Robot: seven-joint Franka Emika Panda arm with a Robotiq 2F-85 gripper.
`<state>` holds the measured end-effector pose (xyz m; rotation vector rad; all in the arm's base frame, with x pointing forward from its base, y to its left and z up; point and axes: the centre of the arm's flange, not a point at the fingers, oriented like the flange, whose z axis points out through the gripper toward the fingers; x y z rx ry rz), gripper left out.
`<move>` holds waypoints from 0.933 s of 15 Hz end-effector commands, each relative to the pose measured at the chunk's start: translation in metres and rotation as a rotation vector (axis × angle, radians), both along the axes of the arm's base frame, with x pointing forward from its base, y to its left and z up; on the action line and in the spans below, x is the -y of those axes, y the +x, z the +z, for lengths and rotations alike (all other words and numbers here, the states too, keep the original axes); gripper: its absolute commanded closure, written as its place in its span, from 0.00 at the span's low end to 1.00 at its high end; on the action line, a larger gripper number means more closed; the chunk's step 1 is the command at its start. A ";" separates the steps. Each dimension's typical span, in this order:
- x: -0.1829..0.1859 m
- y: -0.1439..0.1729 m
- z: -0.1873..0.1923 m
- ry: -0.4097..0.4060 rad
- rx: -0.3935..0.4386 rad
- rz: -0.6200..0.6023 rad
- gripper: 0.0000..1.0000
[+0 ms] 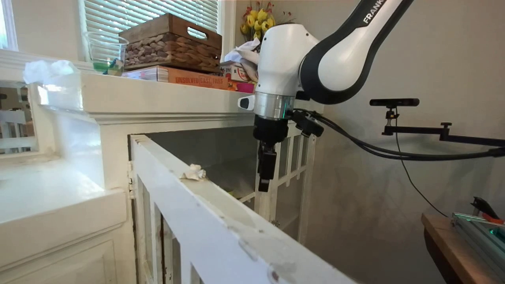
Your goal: Put the toy car in the cabinet
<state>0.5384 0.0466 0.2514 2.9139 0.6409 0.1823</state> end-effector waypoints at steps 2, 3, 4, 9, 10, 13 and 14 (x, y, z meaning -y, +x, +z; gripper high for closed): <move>0.004 -0.030 0.035 0.064 0.038 -0.094 0.00; 0.005 -0.033 0.040 0.074 0.043 -0.107 0.00; 0.007 -0.035 0.044 0.083 0.052 -0.127 0.00; 0.018 -0.043 0.061 0.107 0.066 -0.188 0.00; 0.020 -0.044 0.065 0.105 0.074 -0.201 0.00; 0.024 -0.045 0.076 0.102 0.089 -0.237 0.00; 0.025 -0.044 0.079 0.103 0.092 -0.251 0.00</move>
